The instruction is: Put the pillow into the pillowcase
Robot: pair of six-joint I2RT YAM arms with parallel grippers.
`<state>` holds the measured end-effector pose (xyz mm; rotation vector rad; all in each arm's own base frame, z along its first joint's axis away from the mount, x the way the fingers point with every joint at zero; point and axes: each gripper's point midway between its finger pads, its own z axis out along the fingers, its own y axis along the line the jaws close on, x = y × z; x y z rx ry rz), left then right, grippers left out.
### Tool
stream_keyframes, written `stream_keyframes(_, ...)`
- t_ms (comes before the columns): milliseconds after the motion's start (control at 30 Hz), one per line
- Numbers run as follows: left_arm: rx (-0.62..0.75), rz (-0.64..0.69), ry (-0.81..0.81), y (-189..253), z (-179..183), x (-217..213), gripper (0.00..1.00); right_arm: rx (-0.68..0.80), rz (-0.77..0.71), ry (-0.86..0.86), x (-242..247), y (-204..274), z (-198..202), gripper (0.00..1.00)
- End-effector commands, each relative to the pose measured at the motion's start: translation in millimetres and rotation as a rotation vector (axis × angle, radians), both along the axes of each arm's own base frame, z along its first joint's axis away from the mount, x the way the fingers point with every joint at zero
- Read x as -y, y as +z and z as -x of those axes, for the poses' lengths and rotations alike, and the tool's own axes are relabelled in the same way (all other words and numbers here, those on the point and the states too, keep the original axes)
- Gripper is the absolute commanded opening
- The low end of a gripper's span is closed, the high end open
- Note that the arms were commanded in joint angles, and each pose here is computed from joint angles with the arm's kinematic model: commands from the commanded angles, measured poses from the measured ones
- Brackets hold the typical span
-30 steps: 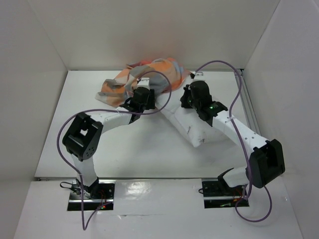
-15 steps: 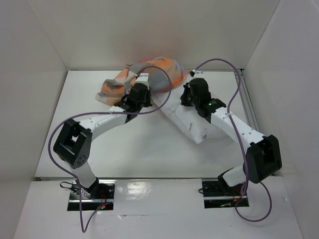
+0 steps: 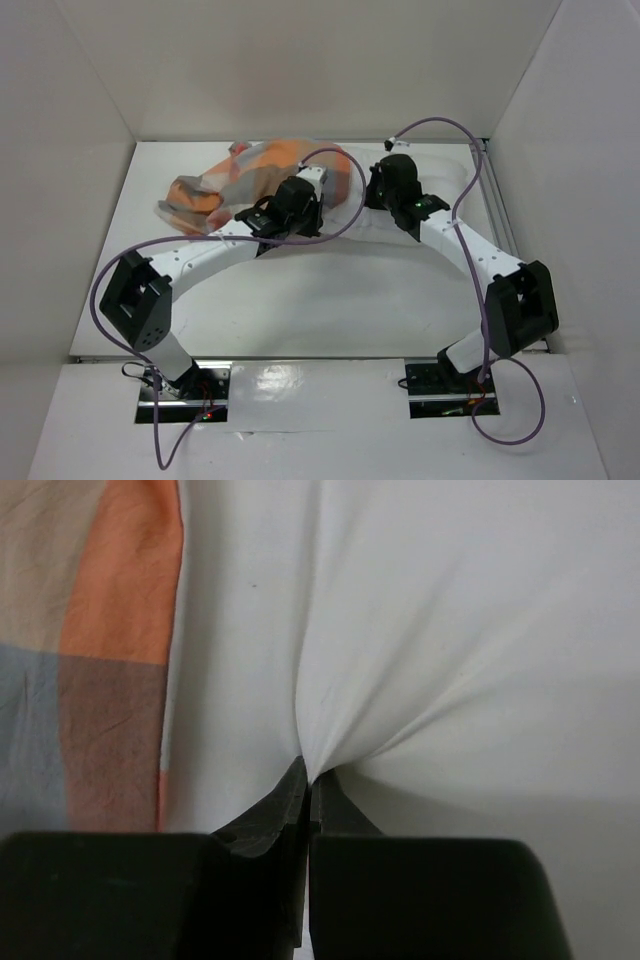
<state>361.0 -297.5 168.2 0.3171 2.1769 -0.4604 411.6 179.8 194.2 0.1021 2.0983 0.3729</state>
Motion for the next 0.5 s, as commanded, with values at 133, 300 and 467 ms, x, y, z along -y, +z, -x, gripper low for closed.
stream_keyframes(133, 0.01, 0.217, -0.183, 72, 24, 67, 0.0, 0.078, -0.137, 0.053, -29, 33, -10, 0.0)
stream_keyframes(300, 0.011, 0.237, -0.2, 89, 34, 67, 0.0, 0.08, -0.135, 0.074, -39, 36, -2, 0.0)
stream_keyframes(467, 0.022, 0.271, -0.248, 123, 54, 64, 0.0, 0.112, -0.093, 0.056, -33, 56, 17, 0.0)
